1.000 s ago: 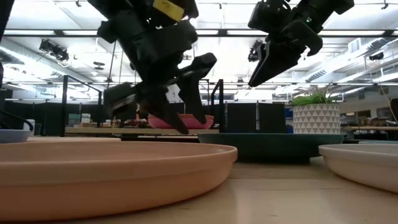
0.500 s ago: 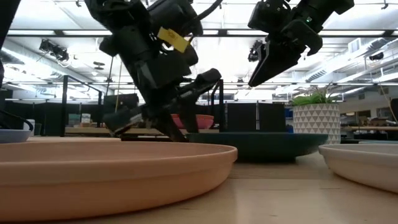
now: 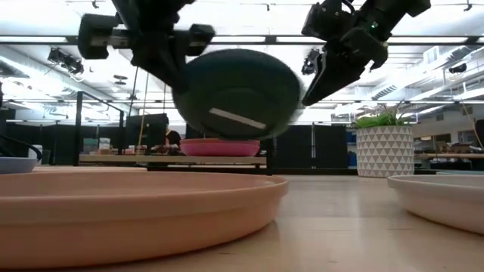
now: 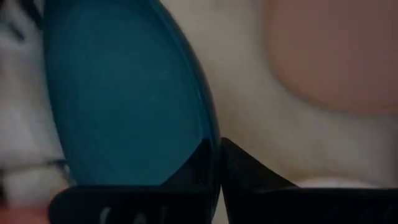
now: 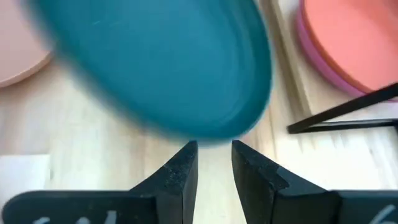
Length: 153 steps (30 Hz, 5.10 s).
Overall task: Place and stack plates onto a shelf
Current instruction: Stack the dark green plate on top of the orange plate on the shelf, then put the brown plate on the shelf
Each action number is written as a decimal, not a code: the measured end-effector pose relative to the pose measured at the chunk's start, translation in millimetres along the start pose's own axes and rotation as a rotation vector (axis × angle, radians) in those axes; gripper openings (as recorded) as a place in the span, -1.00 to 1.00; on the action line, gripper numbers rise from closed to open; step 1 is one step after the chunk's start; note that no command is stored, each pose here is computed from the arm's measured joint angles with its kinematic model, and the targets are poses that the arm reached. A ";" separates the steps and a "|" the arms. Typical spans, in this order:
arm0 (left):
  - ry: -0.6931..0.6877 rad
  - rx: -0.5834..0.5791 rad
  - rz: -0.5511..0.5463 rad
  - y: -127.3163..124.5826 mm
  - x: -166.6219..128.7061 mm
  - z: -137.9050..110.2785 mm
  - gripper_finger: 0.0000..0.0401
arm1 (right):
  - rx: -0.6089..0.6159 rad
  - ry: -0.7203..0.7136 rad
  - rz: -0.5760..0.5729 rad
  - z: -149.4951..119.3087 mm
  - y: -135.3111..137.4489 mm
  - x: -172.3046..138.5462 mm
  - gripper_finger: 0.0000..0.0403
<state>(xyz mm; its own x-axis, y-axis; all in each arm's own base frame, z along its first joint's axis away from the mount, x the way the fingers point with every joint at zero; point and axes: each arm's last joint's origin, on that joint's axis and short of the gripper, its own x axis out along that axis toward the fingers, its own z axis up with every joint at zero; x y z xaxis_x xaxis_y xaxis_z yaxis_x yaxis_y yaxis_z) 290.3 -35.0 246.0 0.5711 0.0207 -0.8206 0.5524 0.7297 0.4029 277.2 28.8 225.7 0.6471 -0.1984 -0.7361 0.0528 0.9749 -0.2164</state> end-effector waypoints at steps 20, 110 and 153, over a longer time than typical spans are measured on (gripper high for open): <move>0.203 -0.209 0.169 79.7 -5.5 -87.2 -0.92 | -0.024 0.047 -0.047 -5.3 -3.2 -4.0 -0.48; -0.013 -0.520 -0.156 -215.5 60.8 125.4 -0.29 | -0.083 -0.392 0.009 -15.2 29.5 7.3 -0.48; 0.246 -0.419 0.041 -153.9 -3.8 109.5 -0.92 | -0.068 -0.394 0.029 -15.2 30.5 7.1 -0.48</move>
<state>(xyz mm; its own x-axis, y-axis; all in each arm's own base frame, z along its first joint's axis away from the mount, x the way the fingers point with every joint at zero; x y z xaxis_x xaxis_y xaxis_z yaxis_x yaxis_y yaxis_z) 269.5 -222.3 231.5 0.3987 0.1790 -0.8995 0.2116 0.9364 0.2801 271.8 55.6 204.1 0.8906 -0.1038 -0.4427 -0.0115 0.9681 -0.2503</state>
